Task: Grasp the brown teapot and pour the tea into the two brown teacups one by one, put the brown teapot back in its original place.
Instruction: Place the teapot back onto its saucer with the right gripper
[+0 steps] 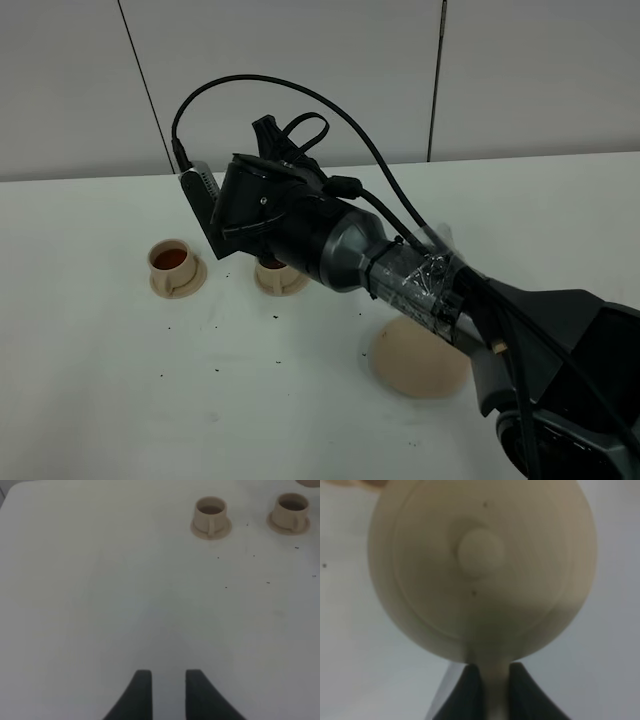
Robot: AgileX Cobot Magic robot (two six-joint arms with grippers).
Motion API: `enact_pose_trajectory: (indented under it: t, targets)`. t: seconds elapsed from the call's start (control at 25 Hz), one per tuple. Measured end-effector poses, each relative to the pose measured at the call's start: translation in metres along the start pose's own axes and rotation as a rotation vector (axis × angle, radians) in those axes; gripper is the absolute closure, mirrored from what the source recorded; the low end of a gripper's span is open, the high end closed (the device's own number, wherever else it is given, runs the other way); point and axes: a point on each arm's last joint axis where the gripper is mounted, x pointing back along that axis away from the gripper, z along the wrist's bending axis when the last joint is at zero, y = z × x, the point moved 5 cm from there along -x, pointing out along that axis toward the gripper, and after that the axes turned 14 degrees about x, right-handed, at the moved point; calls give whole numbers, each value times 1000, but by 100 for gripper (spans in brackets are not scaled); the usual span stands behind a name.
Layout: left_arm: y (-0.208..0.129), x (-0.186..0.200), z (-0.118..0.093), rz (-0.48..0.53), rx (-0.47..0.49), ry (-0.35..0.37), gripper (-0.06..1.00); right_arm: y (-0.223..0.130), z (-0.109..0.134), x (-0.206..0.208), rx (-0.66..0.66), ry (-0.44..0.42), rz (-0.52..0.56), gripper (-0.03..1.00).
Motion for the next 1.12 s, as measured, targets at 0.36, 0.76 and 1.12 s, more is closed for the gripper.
enact_pose_trajectory:
  t: [0.36, 0.76, 1.12]
  targets:
    - [0, 0, 0, 0, 0, 0, 71, -30, 5, -1, -134, 91, -154, 87]
    - [0, 0, 0, 0, 0, 1, 71, -52, 21, 3, -320, 287, -503, 87]
    - [0, 0, 0, 0, 0, 1, 71, -49, 15, 10, -401, 294, -650, 87]
